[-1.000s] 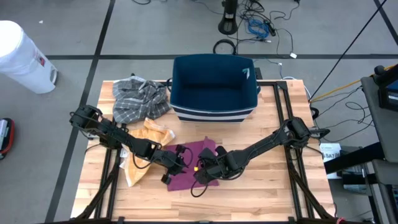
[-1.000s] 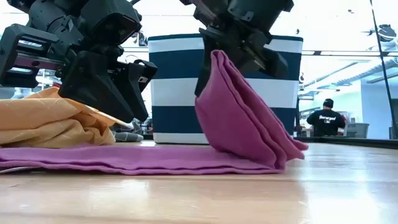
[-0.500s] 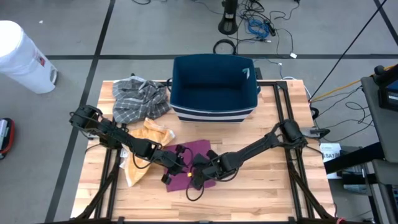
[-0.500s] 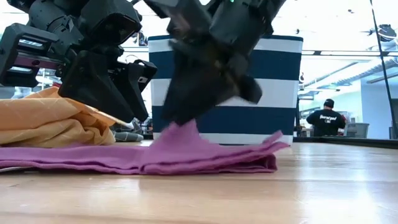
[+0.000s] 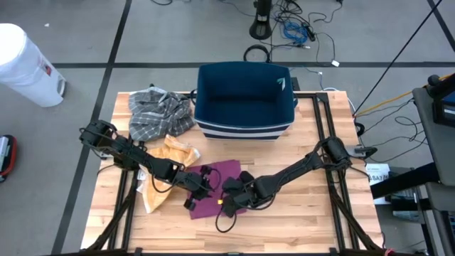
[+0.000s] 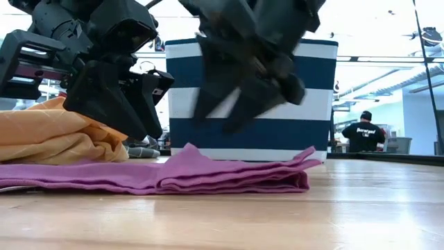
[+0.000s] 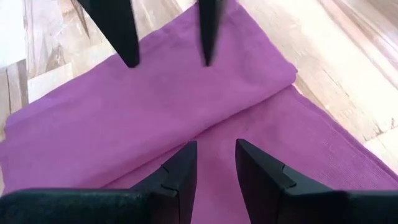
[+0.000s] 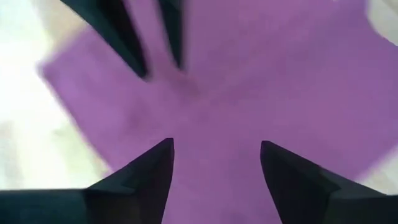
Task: Fold towel
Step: Fold the purple towel
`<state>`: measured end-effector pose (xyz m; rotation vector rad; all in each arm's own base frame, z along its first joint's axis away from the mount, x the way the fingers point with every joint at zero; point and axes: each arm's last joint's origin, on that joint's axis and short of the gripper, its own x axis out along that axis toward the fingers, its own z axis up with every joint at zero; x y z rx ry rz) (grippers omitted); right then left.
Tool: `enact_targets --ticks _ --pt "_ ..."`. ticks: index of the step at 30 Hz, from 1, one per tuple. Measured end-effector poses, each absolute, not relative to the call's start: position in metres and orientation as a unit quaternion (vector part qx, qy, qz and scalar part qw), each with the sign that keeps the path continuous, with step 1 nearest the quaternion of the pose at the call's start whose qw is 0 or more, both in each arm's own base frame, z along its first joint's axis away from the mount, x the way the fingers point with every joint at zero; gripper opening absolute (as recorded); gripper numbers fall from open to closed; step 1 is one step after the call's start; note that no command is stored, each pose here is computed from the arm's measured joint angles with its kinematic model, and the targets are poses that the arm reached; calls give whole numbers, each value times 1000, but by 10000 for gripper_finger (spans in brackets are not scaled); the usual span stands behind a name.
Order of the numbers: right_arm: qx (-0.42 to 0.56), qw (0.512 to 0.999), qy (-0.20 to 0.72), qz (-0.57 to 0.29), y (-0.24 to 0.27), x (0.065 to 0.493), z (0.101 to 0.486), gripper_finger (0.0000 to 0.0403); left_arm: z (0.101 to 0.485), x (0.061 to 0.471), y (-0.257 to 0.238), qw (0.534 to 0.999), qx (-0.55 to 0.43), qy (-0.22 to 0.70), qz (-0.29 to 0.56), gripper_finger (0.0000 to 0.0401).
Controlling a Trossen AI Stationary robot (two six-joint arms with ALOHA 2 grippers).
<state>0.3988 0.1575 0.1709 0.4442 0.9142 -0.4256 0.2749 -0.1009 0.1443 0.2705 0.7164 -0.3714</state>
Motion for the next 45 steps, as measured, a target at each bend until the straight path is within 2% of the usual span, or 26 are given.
enact_targets --ticks 4,17,27,35,45 --pt "202 840 454 -218 155 394 168 210 142 273 -99 905 138 365 -171 116" --pt "115 853 446 -244 138 402 156 201 129 259 -92 872 133 460 -101 115" --pt "69 852 449 -261 113 415 142 201 131 262 -91 882 120 448 -88 115" --pt "70 870 425 -240 107 431 125 201 131 263 -85 882 115 450 -78 115" --pt "68 899 381 -205 110 443 129 201 131 265 -81 883 111 451 -73 115"
